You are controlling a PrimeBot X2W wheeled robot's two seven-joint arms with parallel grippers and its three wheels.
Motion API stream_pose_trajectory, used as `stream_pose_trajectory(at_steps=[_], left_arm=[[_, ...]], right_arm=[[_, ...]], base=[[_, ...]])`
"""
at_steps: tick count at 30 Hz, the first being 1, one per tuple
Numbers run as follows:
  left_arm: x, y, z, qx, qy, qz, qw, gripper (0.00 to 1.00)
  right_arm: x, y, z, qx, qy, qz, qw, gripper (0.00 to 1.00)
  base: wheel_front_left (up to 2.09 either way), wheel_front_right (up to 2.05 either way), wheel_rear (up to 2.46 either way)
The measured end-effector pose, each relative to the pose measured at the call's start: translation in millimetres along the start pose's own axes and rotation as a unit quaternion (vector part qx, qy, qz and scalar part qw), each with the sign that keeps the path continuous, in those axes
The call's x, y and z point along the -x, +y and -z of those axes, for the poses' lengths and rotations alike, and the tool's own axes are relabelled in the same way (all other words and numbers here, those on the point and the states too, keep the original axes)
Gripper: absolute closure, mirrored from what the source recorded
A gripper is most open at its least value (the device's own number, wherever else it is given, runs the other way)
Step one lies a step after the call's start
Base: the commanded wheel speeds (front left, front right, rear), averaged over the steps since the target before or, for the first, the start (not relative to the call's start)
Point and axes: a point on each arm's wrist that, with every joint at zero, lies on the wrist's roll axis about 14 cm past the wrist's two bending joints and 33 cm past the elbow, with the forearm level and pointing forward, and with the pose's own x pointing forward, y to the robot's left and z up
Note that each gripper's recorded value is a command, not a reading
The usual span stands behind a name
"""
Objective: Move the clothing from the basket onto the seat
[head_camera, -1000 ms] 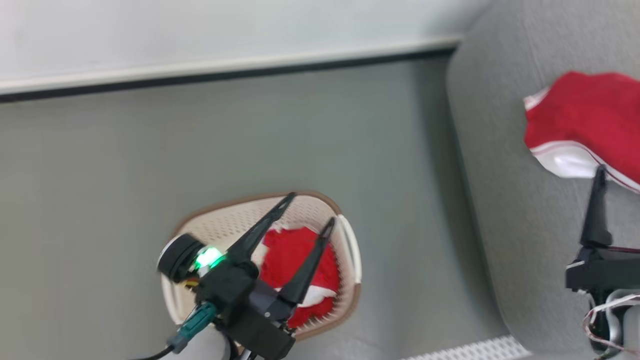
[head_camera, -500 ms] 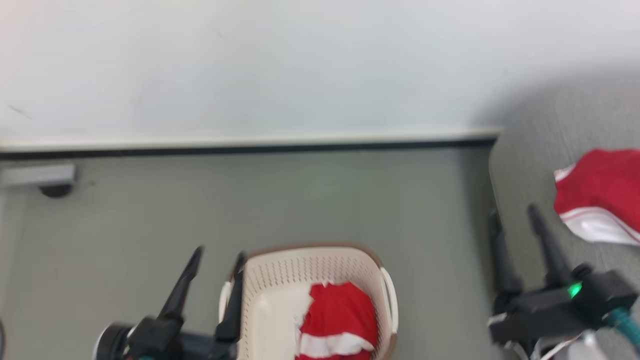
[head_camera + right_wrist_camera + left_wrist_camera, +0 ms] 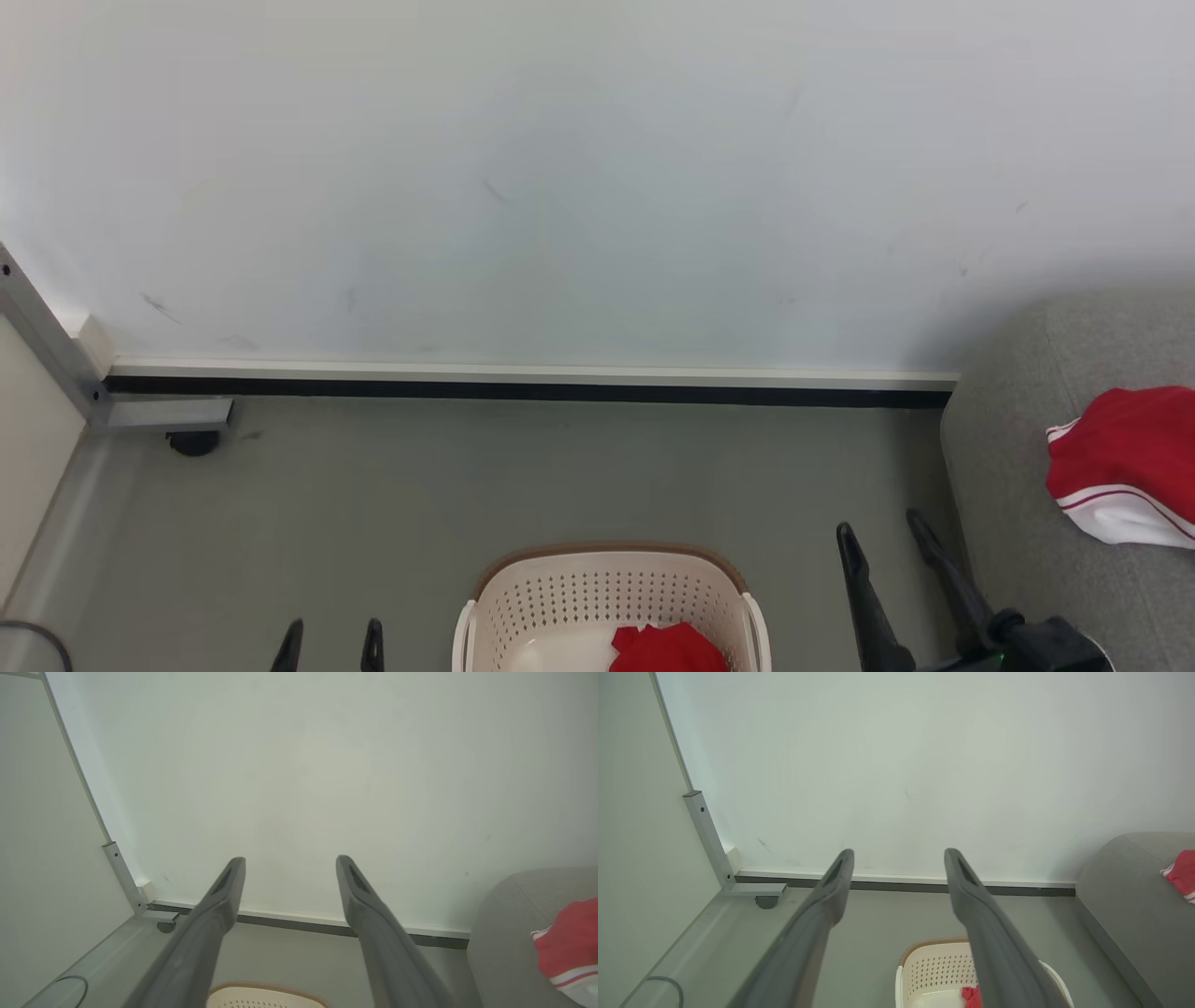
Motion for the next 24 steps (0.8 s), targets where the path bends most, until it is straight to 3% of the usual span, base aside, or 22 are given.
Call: stream_pose_trajectory(at_steps=[11, 24], left_arm=[[25, -6, 8, -0.02, 0.011, 0.026, 0.999, 0.0], [23, -10, 9, -0.014, 0.009, 0.035, 0.999, 0.0]], right_arm=[[35, 7, 32, -0.01, 0.056, 0.019, 0.998, 0.0], [37, -2, 26, -0.006, 0.045, 0.036, 0.998, 0.0]], base=[[0.0, 0.0, 0.0], [0.0, 0.0, 0.0]])
